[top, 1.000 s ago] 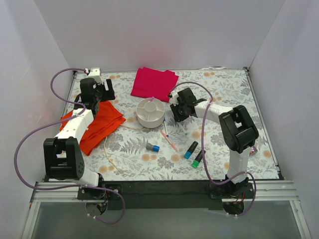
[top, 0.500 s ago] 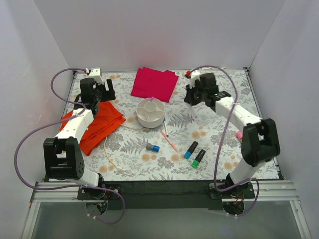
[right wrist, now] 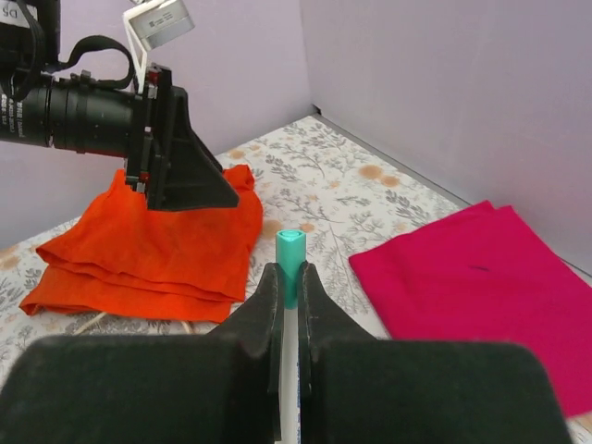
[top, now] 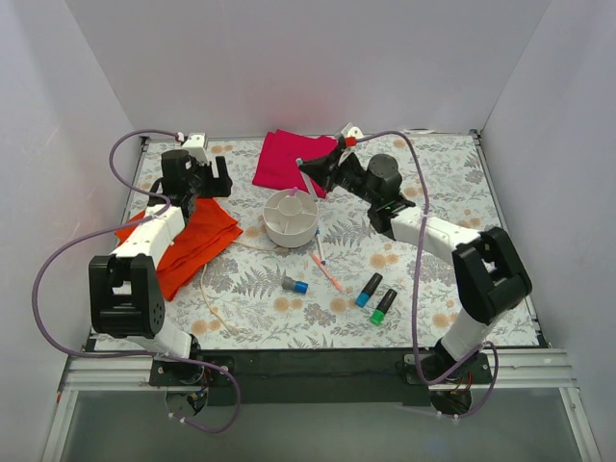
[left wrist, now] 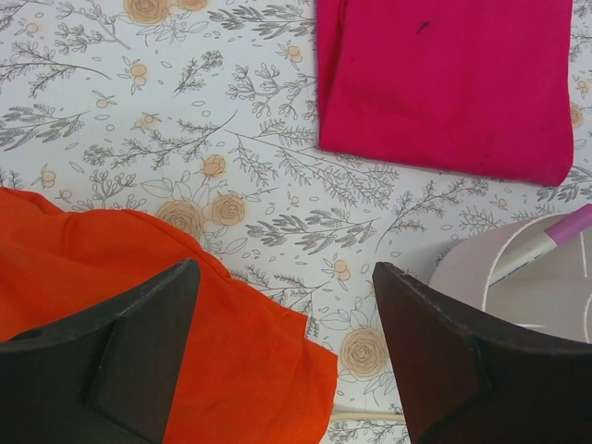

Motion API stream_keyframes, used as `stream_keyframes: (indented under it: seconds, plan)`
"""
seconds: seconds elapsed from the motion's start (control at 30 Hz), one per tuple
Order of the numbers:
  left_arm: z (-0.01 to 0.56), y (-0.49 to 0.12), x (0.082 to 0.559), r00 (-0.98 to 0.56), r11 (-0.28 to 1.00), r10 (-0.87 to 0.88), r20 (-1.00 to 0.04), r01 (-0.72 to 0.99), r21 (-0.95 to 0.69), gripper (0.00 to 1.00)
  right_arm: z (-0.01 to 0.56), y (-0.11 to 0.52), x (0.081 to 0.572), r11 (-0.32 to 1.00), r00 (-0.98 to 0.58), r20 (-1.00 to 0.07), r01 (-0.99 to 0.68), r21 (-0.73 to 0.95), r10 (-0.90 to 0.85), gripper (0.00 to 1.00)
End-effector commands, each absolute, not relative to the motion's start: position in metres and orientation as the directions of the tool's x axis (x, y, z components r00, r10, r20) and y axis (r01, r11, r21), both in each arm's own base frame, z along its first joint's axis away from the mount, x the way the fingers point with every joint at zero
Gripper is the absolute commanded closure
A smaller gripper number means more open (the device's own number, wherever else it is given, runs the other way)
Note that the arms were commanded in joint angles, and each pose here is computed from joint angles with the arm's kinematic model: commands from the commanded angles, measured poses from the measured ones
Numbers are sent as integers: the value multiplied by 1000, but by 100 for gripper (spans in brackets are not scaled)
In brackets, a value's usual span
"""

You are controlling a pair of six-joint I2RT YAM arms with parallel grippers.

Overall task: Sort the stationery into containers
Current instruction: Place the pen in the storage box.

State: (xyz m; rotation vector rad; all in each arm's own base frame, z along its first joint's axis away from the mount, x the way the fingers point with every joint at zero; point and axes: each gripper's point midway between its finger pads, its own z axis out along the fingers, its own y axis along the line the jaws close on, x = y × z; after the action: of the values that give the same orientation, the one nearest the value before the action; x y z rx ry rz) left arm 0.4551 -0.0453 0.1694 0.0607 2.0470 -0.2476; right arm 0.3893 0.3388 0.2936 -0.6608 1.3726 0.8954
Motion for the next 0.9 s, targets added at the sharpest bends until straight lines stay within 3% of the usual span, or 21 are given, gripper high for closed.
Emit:
stream_keyframes:
  seconds: [0.0,0.4,0.87]
  plan:
    - [190,-58,464,-431,970,-26,-902,206,-126,25,352,359,385,467,165,-914,-884,31,371,99]
    - [182,-67,455,-446,969,13,-895,227,-99,24,347,405,419,432,107,-878,-894,120,466,99]
    - [176,-62,455,-445,975,16,-896,207,-85,24,280,431,443,430,28,-906,-886,173,421,99]
